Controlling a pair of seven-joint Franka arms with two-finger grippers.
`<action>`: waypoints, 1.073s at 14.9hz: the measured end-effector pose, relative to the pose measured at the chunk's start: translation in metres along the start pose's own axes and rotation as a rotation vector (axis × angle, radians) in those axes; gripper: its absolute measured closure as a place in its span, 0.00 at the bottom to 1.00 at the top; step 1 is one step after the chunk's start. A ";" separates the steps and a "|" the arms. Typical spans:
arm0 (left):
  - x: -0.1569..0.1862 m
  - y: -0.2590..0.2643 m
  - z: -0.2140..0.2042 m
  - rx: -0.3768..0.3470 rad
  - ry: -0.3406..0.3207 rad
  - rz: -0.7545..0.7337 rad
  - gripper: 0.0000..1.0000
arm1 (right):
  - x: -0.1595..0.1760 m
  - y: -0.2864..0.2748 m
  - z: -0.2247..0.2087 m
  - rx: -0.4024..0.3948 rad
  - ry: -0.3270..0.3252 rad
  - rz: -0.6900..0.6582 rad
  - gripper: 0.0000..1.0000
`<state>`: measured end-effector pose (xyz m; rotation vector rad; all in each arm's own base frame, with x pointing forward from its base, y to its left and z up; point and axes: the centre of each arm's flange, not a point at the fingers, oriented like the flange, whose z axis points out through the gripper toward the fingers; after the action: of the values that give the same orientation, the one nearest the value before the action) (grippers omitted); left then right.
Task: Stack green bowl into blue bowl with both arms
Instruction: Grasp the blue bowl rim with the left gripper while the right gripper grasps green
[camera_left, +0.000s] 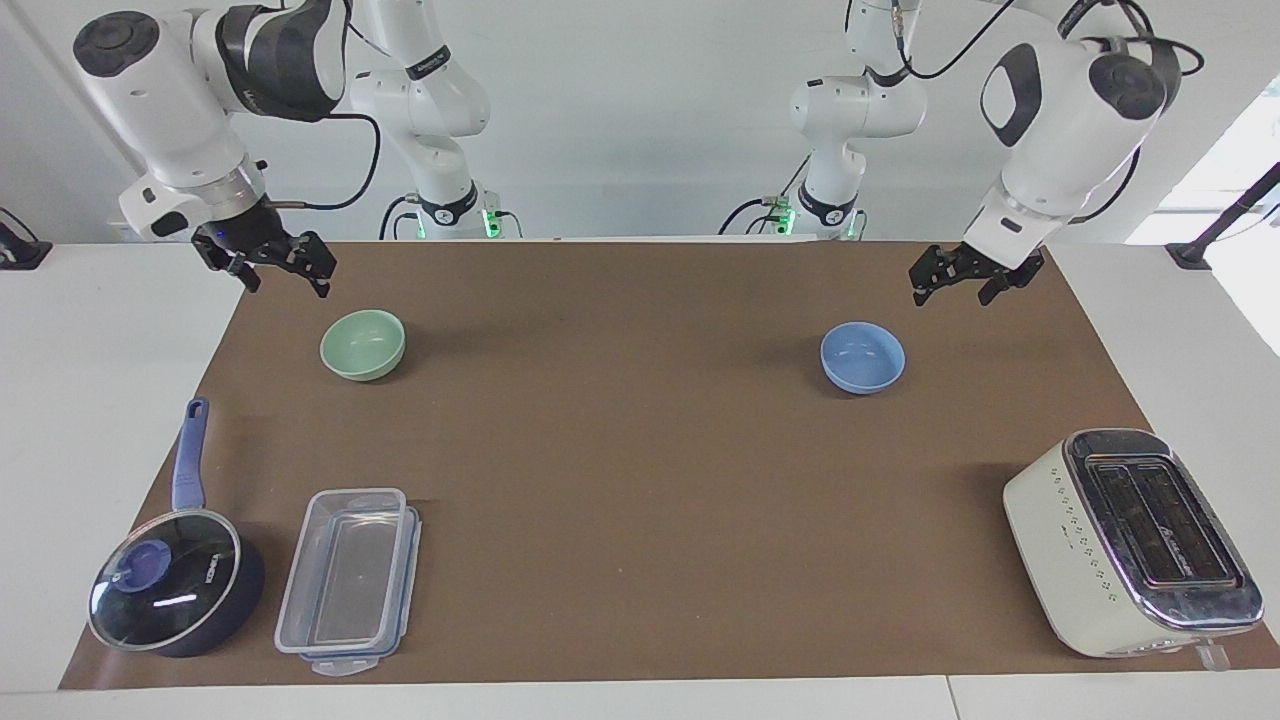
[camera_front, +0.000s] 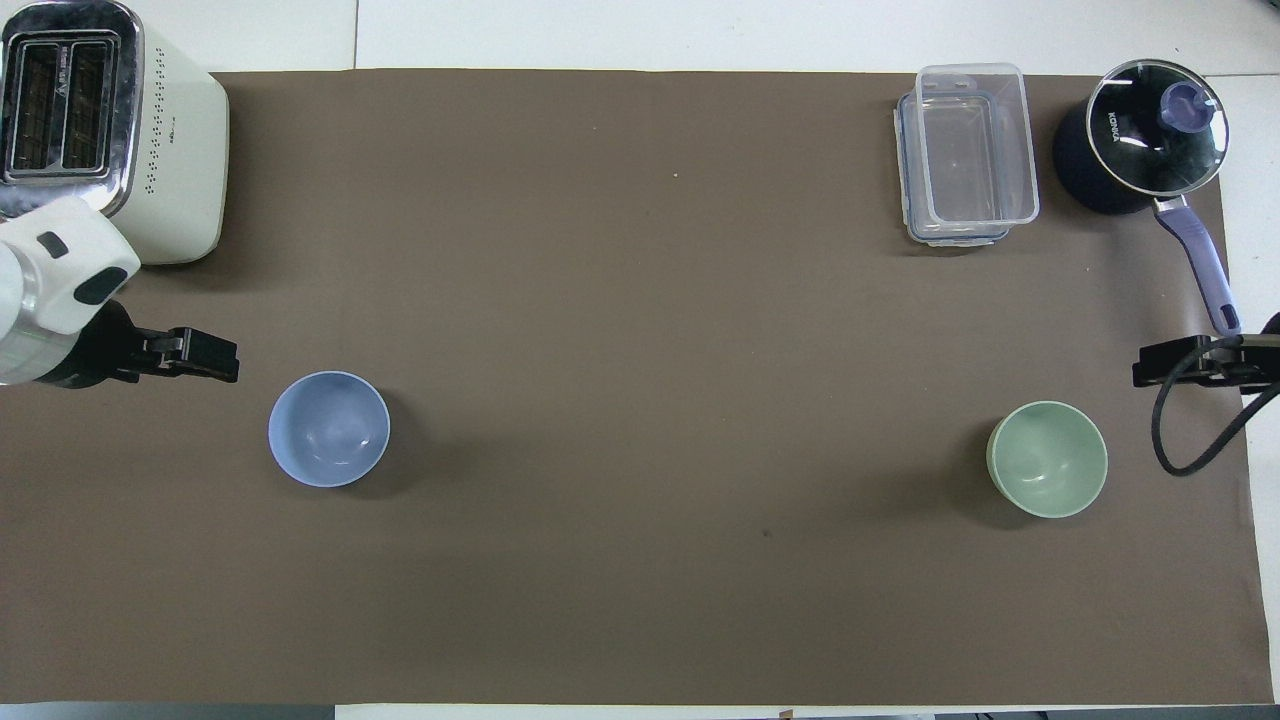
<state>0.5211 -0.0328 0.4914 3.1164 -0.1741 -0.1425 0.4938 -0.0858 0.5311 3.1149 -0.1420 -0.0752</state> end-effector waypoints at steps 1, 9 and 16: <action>-0.002 -0.008 0.026 -0.001 -0.004 0.021 0.00 | -0.006 0.006 0.007 0.000 0.007 -0.010 0.00; -0.009 -0.007 0.128 0.000 -0.025 0.053 0.00 | -0.039 0.011 0.089 -0.004 0.047 -0.114 0.00; -0.006 0.008 0.142 0.001 -0.047 0.096 0.06 | -0.041 0.031 0.156 0.002 0.035 -0.116 0.00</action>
<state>0.5010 -0.0420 0.3504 3.0996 -0.3241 -0.2146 0.4421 -0.1158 0.3779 3.1219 0.0394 -0.0226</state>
